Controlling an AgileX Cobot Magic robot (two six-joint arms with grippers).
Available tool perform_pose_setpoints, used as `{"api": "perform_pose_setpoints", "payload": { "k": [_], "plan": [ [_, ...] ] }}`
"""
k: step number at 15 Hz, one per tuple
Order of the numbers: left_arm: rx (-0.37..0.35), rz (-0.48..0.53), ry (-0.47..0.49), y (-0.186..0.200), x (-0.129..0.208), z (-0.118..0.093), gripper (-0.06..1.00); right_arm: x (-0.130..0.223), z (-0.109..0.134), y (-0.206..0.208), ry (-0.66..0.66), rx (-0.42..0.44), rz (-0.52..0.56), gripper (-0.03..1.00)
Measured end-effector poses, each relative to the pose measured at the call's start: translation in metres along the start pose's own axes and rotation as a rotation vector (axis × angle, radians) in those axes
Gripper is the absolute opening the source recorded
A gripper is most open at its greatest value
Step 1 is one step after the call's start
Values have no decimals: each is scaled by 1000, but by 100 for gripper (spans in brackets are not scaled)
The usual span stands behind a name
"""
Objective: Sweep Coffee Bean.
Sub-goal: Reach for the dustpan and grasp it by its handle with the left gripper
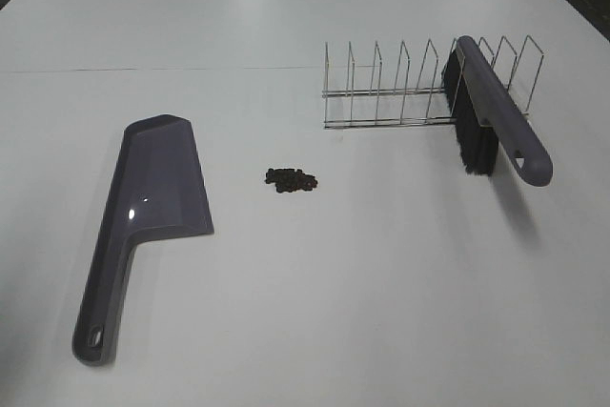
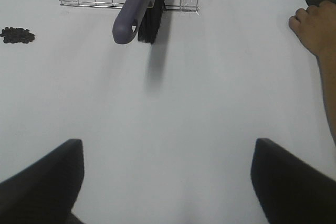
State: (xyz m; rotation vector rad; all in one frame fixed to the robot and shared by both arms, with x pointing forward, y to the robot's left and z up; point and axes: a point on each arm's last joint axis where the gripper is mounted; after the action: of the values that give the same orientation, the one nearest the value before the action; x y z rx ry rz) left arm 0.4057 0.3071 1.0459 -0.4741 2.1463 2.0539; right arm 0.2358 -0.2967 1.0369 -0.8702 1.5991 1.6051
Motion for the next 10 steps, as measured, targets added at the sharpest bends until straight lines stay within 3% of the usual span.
{"api": "perform_pose_setpoints", "payload": {
  "k": [3, 5, 7, 10],
  "plan": [
    [84, 73, -11, -22, -55, -13, 81, 0, 0, 0, 0, 0, 0, 76],
    [93, 106, -51, -36, -77, -25, 81, 0, 0, 0, 0, 0, 0, 76],
    [103, 143, -101, -52, -87, -41, 81, 0, 0, 0, 0, 0, 0, 76],
    [118, 202, -168, -89, -88, -81, 81, 0, 0, 0, 0, 0, 0, 76]
  ]
}}
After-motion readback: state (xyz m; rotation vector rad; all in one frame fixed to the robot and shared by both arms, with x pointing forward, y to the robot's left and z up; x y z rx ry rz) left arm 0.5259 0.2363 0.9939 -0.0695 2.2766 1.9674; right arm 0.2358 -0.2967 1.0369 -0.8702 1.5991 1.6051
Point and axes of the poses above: a point on each arm's last joint axis where the gripper is mounted, y pointing back along that axis away from the gripper, z along the wrist's bending axis when the last joint is at zero, x = y × z, and after that the axes turned 3 degrees about -y, right-handed
